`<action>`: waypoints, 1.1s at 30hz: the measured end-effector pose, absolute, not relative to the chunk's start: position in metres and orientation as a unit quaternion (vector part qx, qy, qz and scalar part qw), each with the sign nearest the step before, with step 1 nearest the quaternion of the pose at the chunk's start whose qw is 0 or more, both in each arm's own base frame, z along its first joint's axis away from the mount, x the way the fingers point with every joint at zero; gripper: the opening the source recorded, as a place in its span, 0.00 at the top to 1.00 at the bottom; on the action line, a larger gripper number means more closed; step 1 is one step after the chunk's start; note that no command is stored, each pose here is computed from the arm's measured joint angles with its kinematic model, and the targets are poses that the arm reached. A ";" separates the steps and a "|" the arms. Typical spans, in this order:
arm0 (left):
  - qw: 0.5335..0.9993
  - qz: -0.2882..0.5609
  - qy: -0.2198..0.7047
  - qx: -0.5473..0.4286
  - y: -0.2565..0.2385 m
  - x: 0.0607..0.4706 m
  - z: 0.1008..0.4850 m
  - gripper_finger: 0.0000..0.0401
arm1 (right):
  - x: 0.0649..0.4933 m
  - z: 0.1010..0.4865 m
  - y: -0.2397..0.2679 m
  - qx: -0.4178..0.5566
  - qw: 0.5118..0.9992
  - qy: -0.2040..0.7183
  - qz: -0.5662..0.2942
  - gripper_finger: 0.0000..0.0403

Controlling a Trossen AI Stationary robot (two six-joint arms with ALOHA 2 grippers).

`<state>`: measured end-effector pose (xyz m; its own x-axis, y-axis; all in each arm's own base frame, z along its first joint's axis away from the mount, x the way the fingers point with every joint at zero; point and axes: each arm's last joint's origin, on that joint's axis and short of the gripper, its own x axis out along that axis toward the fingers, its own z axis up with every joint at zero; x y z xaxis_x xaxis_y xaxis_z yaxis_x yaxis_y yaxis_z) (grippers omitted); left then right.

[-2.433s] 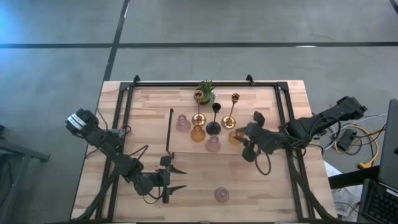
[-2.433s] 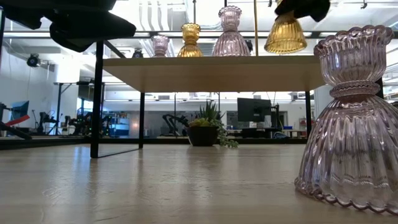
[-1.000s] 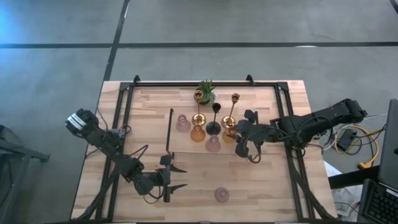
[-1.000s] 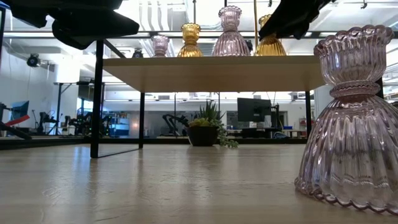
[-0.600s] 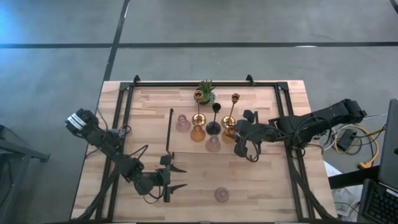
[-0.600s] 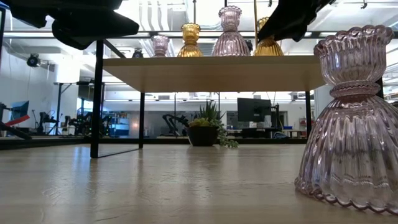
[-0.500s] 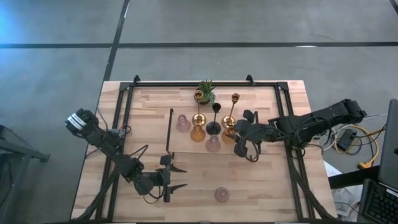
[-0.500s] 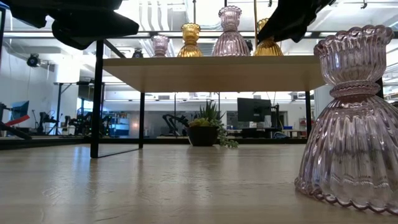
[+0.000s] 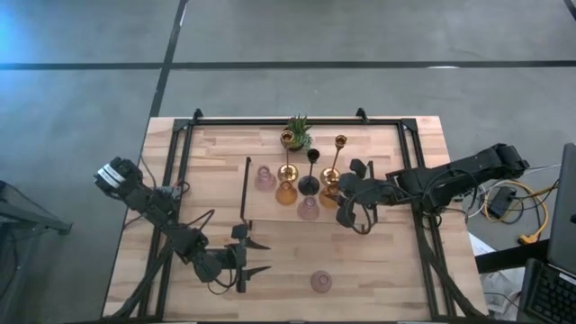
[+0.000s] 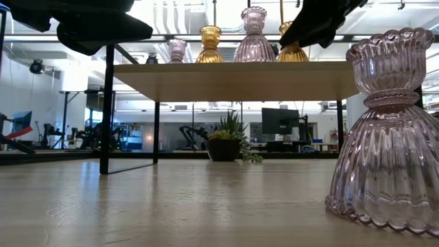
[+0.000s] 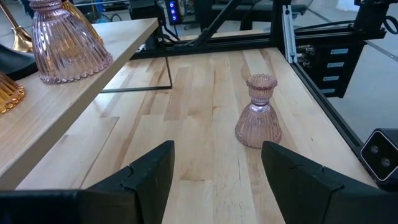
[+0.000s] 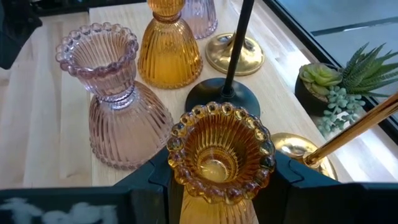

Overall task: Pick & Place candle stick holders
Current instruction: Put the orange glass candle holder on the shelf, then put the pink glass candle holder on the shelf

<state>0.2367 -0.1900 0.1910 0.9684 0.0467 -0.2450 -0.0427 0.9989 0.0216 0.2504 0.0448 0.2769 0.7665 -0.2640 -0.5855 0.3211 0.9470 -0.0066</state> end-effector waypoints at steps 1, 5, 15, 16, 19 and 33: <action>0.992 0.023 0.124 0.008 -0.190 0.237 0.191 0.39 | 0.250 0.277 0.045 0.047 0.939 0.304 -0.156 0.68; 0.992 0.023 0.124 0.008 -0.190 0.237 0.191 0.39 | 0.249 0.278 0.044 0.047 0.939 0.304 -0.156 0.67; 0.992 0.022 0.124 0.008 -0.190 0.237 0.191 0.39 | 0.248 0.277 0.044 0.045 0.938 0.306 -0.156 0.58; 0.992 0.022 0.124 0.008 -0.190 0.237 0.191 0.39 | 0.248 0.277 0.044 0.045 0.938 0.306 -0.156 0.58; 0.992 0.023 0.124 0.008 -0.190 0.237 0.191 0.39 | 0.249 0.277 0.044 0.044 0.939 0.305 -0.155 0.55; 0.992 0.023 0.124 0.008 -0.190 0.237 0.191 0.39 | 0.249 0.278 0.044 0.046 0.939 0.302 -0.155 0.37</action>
<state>0.2367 -0.1897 0.1908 0.9682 0.0473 -0.2458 -0.0432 0.9988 0.0222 0.2489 0.0445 0.2779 0.7695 -0.2640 -0.5816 0.3196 0.9475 -0.0073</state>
